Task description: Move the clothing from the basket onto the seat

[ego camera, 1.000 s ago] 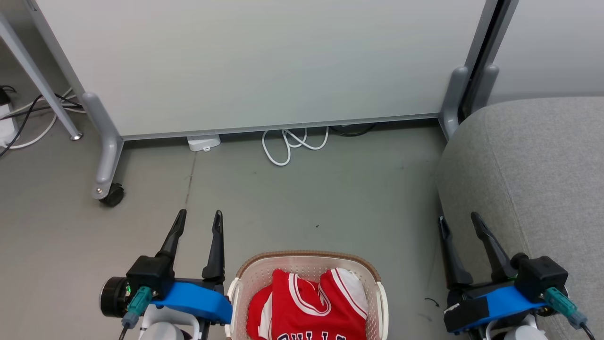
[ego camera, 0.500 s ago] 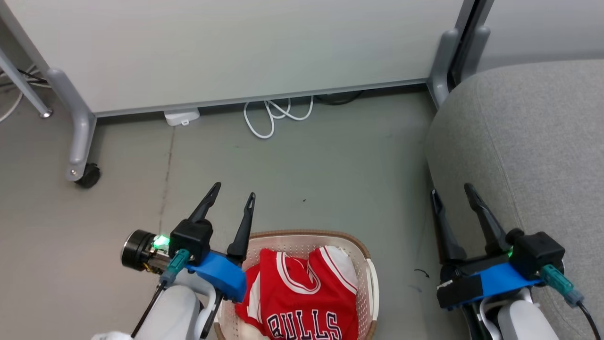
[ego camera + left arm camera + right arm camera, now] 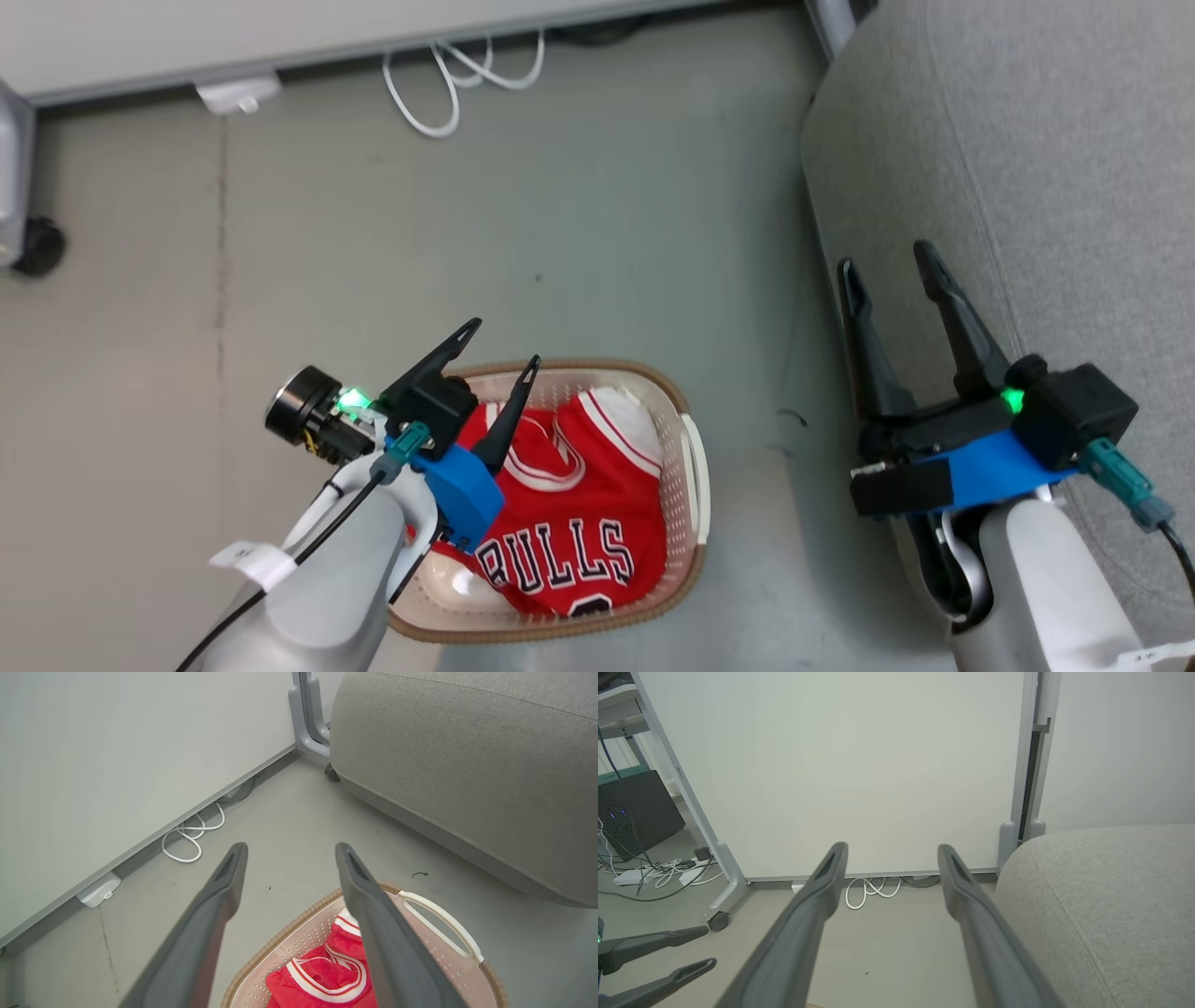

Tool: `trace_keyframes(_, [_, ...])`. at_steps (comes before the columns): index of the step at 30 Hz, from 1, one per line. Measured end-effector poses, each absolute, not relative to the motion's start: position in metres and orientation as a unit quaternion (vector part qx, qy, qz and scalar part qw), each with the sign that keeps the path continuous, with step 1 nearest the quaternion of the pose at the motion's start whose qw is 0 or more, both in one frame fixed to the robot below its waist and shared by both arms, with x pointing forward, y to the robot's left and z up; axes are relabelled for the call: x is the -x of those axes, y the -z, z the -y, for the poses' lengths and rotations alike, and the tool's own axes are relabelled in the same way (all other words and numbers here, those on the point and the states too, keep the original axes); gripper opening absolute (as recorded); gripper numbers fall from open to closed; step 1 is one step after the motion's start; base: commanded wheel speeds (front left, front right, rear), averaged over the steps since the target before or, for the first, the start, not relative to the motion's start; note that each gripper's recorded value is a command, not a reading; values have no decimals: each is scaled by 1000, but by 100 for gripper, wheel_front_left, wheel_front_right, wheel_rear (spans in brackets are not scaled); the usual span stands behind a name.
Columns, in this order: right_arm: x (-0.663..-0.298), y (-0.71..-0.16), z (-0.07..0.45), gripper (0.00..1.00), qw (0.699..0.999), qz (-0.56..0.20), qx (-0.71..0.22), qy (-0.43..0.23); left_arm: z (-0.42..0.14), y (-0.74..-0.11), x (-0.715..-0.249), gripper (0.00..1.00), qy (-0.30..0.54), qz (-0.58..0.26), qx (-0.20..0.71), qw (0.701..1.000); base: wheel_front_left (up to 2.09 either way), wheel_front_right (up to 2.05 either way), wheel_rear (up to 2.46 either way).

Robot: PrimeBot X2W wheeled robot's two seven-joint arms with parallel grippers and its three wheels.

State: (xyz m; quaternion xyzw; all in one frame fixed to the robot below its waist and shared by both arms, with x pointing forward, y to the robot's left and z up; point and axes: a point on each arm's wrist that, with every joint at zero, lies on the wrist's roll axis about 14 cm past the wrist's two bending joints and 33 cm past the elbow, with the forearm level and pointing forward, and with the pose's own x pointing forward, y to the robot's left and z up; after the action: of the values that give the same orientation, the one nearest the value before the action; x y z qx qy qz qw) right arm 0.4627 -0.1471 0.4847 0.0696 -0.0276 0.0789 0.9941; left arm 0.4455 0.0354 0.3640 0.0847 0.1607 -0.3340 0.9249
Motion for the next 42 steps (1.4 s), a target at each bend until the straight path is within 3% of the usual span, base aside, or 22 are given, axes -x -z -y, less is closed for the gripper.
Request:
trace_keyframes(12, [-498,-444,160,100,996,-1,-50,-68,-13,-261,-434,100,432,-269,-138,849,0,0,0])
trace_keyframes(21, [-516,-410,159,100,996,-24,-37,-75,-27,-188,-409,100,481,-356,-208,773,0,0,0])
trace_keyframes(34, [-532,-368,156,100,995,-51,-35,-82,-68,-116,-368,100,485,-483,-275,675,0,0,0])
trace_keyframes(42, [-535,-344,158,100,994,-66,-33,-80,-77,-89,-365,100,486,-511,-297,643,0,0,0])
